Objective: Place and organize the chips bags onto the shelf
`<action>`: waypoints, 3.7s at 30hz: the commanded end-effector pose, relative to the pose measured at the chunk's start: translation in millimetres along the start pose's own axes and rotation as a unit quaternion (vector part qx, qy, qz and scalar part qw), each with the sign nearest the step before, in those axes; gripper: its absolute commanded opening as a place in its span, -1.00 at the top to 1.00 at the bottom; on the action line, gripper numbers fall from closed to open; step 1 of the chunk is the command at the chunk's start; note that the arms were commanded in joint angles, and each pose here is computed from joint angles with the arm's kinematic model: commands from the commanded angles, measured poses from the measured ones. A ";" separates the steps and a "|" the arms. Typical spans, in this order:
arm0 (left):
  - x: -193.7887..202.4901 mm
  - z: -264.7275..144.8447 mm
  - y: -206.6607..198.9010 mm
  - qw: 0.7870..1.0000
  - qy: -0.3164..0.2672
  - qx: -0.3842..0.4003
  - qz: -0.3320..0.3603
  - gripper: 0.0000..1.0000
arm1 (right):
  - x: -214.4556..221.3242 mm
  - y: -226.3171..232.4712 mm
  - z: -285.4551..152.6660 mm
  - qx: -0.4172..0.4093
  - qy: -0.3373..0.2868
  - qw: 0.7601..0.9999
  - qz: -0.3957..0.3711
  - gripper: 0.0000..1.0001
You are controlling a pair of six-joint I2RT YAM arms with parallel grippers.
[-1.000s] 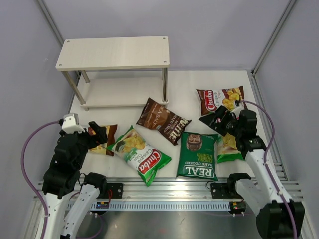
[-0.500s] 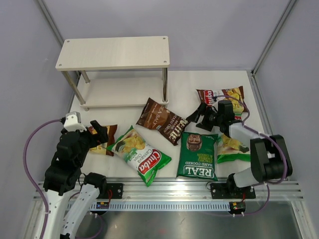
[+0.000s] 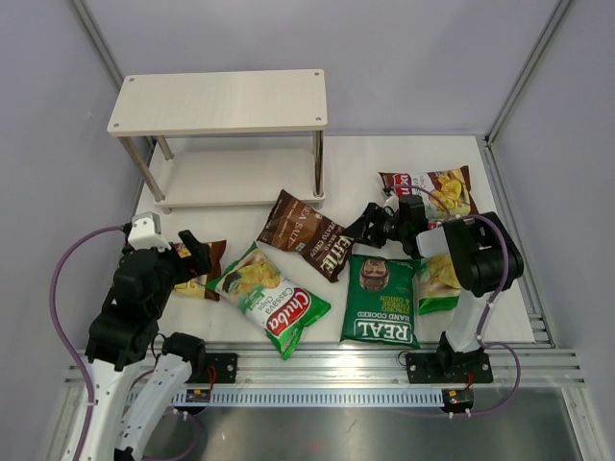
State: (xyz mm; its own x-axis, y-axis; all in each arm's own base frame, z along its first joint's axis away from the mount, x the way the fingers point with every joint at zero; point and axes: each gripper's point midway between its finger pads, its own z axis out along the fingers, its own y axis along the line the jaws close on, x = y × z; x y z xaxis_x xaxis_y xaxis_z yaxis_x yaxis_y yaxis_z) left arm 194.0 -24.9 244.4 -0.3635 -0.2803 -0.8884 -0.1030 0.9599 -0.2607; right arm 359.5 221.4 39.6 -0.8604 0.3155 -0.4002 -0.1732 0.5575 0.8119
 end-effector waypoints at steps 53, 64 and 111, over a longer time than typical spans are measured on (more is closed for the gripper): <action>10.3 -84.1 -221.9 0.722 0.093 0.685 -0.022 -0.98 | 58.3 408.1 -313.0 -0.364 0.009 0.832 -0.419 1.00; -9.6 -111.6 -227.7 0.705 0.014 0.709 0.012 -0.98 | 71.1 440.1 -350.1 -0.437 0.027 0.802 -0.406 1.00; -74.2 -157.5 -233.6 0.705 -0.115 0.690 -0.115 1.00 | 11.6 352.3 -295.0 -0.138 -0.106 0.904 -0.390 -0.99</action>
State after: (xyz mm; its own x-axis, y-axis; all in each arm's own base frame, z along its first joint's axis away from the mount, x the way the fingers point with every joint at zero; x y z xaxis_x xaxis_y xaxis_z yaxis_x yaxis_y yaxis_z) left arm 90.5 -237.6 406.6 -0.3510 -0.4796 -0.8042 0.9217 -0.0255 -0.3871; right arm 145.1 205.8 457.2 -0.3408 0.0743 -0.9372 -0.8518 0.3975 0.3413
